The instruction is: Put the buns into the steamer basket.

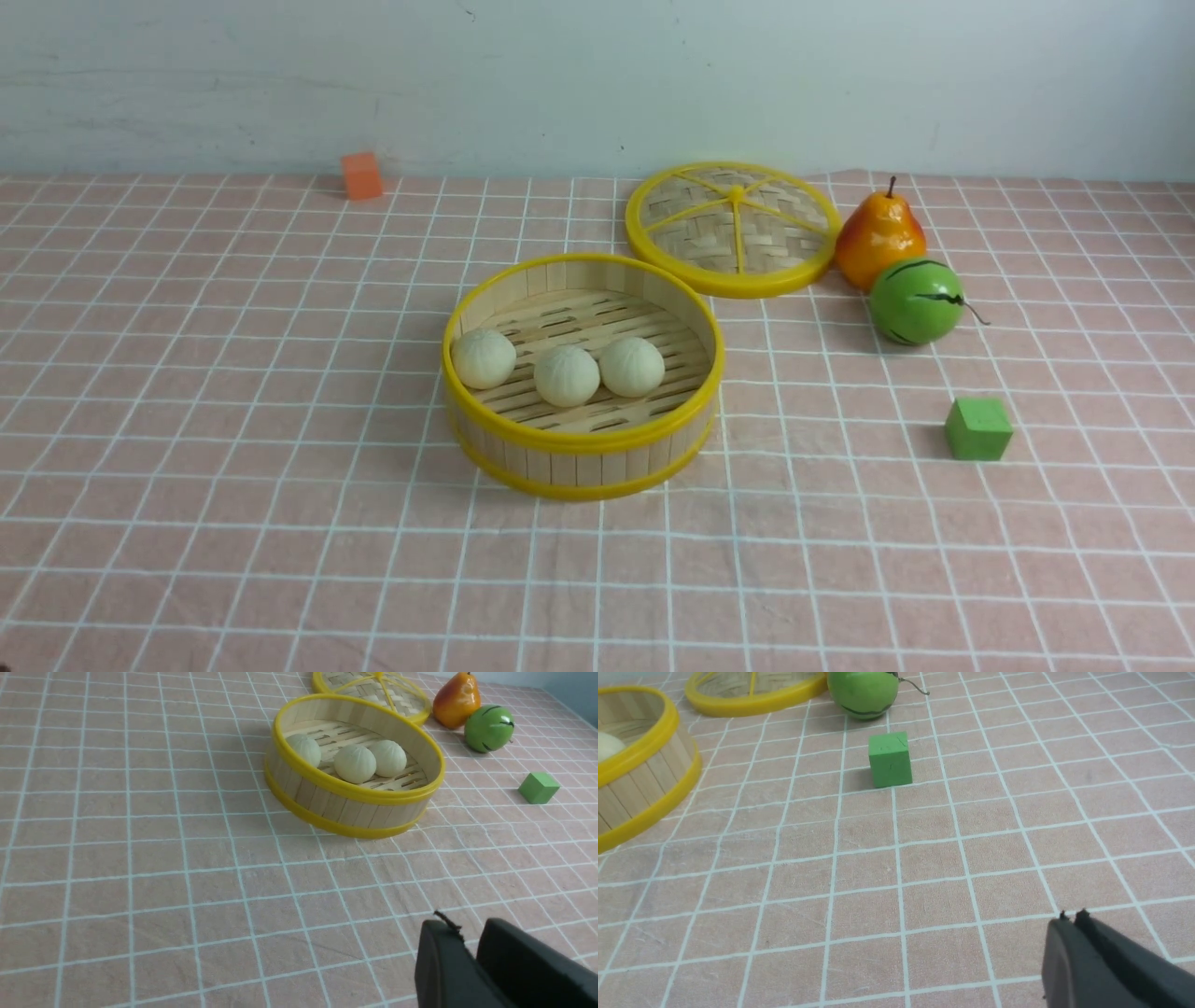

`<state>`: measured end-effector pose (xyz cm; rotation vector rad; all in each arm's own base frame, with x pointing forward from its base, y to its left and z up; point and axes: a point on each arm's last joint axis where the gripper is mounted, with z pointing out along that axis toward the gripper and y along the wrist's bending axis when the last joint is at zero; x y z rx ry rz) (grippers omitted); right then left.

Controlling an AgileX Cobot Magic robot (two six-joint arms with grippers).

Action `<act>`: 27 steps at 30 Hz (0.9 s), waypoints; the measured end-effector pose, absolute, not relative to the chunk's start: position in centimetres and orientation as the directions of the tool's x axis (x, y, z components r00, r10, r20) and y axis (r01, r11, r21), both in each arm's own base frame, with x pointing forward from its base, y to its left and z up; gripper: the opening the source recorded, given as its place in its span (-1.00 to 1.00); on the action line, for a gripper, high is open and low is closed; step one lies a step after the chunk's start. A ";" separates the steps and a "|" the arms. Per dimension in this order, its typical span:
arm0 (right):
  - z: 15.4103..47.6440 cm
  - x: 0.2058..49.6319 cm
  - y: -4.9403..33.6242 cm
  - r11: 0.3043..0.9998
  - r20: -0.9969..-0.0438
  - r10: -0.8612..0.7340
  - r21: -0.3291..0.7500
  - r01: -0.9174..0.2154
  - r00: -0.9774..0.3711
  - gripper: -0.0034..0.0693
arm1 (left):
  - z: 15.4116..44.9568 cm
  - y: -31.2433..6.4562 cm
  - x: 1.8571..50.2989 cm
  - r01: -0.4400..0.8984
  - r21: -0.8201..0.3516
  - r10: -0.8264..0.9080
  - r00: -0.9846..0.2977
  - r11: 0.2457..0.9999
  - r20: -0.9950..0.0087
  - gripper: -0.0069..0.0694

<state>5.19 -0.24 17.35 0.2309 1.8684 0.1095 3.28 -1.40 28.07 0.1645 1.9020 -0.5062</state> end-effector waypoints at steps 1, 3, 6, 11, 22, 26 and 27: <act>17.4 5.2 -0.2 0.976 -0.933 0.214 0.192 0.104 -0.290 -0.90 | 27.8 -1.5 3.5 0.354 -0.270 -0.130 -0.373 0.895 -0.919 -0.53; 17.4 5.2 -0.2 0.976 -0.933 0.214 0.192 0.104 -0.290 -0.90 | 26.5 -1.9 4.0 0.371 -0.259 -0.128 -0.342 0.892 -0.931 -0.53; 17.4 5.2 -0.2 0.976 -0.933 0.214 0.192 0.104 -0.290 -0.89 | 24.9 -2.2 4.6 0.399 -0.255 -0.160 -0.256 0.881 -0.953 -0.55; 17.4 5.2 -0.2 0.976 -0.933 0.214 0.192 0.104 -0.290 -0.87 | 22.4 -2.0 5.1 0.346 -0.285 -0.246 -0.152 0.894 -0.957 -0.78; 17.4 5.2 -0.2 0.976 -0.933 0.214 0.192 0.104 -0.290 -0.83 | 19.6 0.0 5.8 -0.039 -0.291 -0.293 -0.112 0.956 -0.949 -0.85; 17.4 5.2 -0.2 0.976 -0.933 0.214 0.192 0.104 -0.290 -0.82 | 18.6 0.2 5.7 -0.069 -0.269 -0.276 -0.125 0.961 -0.953 -0.85; 17.4 5.2 -0.2 0.976 -0.933 0.214 0.192 0.104 -0.290 -0.81 | 18.5 0.2 5.6 -0.073 -0.265 -0.273 -0.136 0.961 -0.952 -0.85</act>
